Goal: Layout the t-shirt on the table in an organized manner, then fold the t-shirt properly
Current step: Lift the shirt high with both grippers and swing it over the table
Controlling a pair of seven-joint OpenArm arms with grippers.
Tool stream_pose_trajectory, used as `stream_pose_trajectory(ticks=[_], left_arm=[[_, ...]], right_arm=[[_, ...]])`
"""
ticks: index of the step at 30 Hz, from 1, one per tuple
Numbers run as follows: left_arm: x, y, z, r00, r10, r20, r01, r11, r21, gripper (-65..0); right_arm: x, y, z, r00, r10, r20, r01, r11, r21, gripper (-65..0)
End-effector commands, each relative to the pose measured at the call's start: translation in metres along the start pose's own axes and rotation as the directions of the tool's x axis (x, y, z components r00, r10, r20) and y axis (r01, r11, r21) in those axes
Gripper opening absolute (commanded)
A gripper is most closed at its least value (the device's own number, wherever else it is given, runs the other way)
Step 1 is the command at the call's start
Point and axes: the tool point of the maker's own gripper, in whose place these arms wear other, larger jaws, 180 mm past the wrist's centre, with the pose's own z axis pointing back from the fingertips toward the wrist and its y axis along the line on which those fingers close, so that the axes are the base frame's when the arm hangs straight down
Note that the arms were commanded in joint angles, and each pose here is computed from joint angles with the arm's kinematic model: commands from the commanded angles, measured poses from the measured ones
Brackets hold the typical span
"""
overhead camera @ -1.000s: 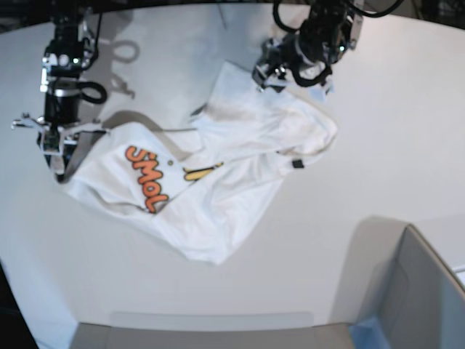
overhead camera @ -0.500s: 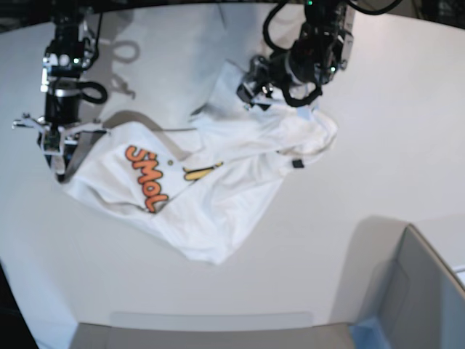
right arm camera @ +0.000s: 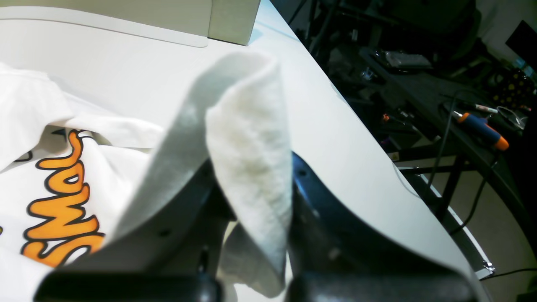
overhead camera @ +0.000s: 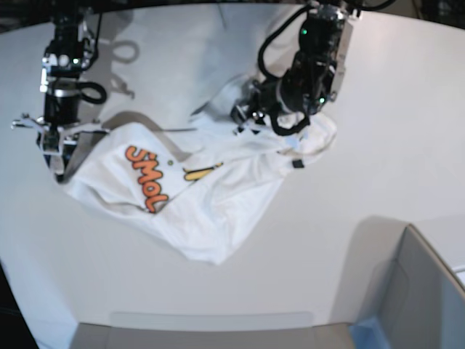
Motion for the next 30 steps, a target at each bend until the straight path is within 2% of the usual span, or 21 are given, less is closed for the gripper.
stream_pose_trajectory(ticks=[1,2,3,7,10,13,15,21,25,28,30], left_arm=[[-0.001,0.012,-0.006,1.000,0.022,-0.007,-0.021,0.999,0.047,-55.2],[0.002,0.019,-0.009,0.999,0.034,0.005,-0.035,0.997,0.066,-62.3],[0.007,0.022,-0.010,0.999,0.042,0.028,-0.044,0.996,0.072,-65.0],[0.026,0.021,0.003,0.992,0.071,0.101,-0.075,0.996,0.040,-65.0],[0.044,0.002,0.041,0.976,0.076,0.204,-0.064,0.996,-0.064,-65.0],[0.063,-0.013,0.089,0.941,0.098,0.322,-0.046,0.985,-0.166,-65.0],[0.070,-0.005,0.094,0.936,0.110,0.336,-0.057,0.985,-0.163,-65.0],[0.098,0.018,0.111,0.888,0.172,0.426,-0.113,0.981,-0.159,-65.0],[0.120,0.027,0.130,0.851,0.260,0.457,-0.171,0.959,-0.227,-65.0],[0.151,0.011,0.157,0.818,0.291,0.497,-0.147,0.940,-0.309,-65.0],[0.170,-0.002,0.176,0.801,0.295,0.521,-0.112,0.929,-0.353,-65.0]], right_arm=[[0.017,-0.007,-0.001,0.998,0.012,0.064,-0.011,1.000,-0.018,-65.0],[0.017,-0.007,-0.001,0.998,0.012,0.064,-0.011,1.000,-0.018,-65.0],[0.017,-0.007,-0.001,0.998,0.012,0.064,-0.011,1.000,-0.019,-65.0],[0.017,-0.023,-0.004,0.998,0.016,0.064,-0.012,0.998,-0.062,-65.0],[0.023,-0.032,-0.006,0.996,0.018,0.087,-0.011,0.996,-0.089,-65.0],[0.043,-0.044,-0.008,0.983,0.026,0.182,-0.002,0.992,-0.128,-65.0],[0.050,-0.047,-0.009,0.973,0.033,0.229,-0.002,0.991,-0.137,-65.0],[0.071,-0.048,-0.006,0.936,0.047,0.348,0.006,0.989,-0.149,-65.0],[0.091,-0.051,-0.013,0.913,0.041,0.406,0.029,0.986,-0.164,-65.0],[0.108,-0.054,-0.022,0.894,0.036,0.447,0.046,0.984,-0.171,-65.0],[0.117,-0.044,-0.032,0.895,0.011,0.446,0.058,0.988,-0.141,-65.0]])
